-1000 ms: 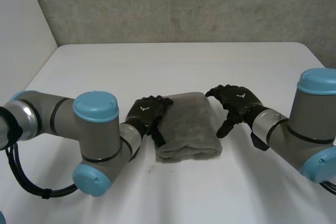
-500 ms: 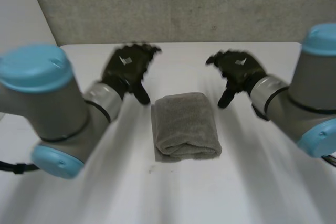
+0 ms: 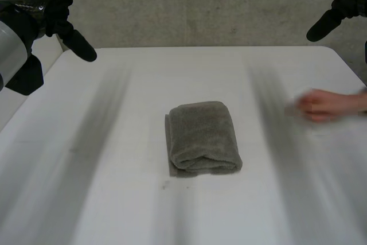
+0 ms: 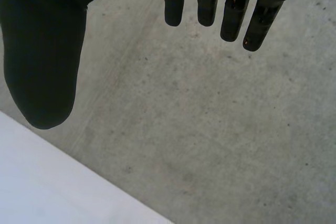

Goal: Fold the towel.

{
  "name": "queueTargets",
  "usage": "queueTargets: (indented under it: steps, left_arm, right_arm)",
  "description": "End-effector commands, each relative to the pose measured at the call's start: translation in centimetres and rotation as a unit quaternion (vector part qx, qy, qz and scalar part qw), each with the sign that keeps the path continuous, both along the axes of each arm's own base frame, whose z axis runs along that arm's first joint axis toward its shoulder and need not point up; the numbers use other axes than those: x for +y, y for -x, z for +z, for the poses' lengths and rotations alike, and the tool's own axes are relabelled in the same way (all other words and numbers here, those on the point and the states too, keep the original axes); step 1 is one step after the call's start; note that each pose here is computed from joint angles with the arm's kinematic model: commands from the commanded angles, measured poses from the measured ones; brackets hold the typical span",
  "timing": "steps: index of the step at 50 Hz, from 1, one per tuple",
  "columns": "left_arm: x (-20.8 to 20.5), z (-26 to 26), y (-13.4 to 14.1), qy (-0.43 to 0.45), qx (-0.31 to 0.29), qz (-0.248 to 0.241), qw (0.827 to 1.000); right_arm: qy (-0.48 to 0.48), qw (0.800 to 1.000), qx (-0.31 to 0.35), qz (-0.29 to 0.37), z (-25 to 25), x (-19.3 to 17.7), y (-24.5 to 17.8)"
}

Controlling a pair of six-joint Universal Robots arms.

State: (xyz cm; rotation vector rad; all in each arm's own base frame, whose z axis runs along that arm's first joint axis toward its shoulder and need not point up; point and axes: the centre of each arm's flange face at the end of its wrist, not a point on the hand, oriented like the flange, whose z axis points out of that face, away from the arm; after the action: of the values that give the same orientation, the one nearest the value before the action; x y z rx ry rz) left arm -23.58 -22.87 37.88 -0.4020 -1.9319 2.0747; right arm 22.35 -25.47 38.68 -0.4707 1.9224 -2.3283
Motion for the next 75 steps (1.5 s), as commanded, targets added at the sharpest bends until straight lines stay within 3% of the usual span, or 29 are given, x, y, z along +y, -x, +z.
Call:
queueTargets:
  steps: [1, 25, 75]
  left_arm:
    - [0.3, -0.4, 0.0, -0.007, -0.004, -0.003, 1.0]
    - [-0.2, -1.6, 0.4, 0.01, 0.001, -0.006, 1.0]
    - [-1.0, -2.5, 0.5, 0.021, 0.004, -0.003, 1.0]
  right_arm:
    - [-0.014, 1.0, 0.005, 0.005, -0.5, -0.1, -0.2]
    - [-0.05, 0.998, 0.025, 0.013, -3.2, -0.8, -0.8]
    - [-0.045, 0.999, 0.026, 0.014, -3.3, -0.8, -0.8]
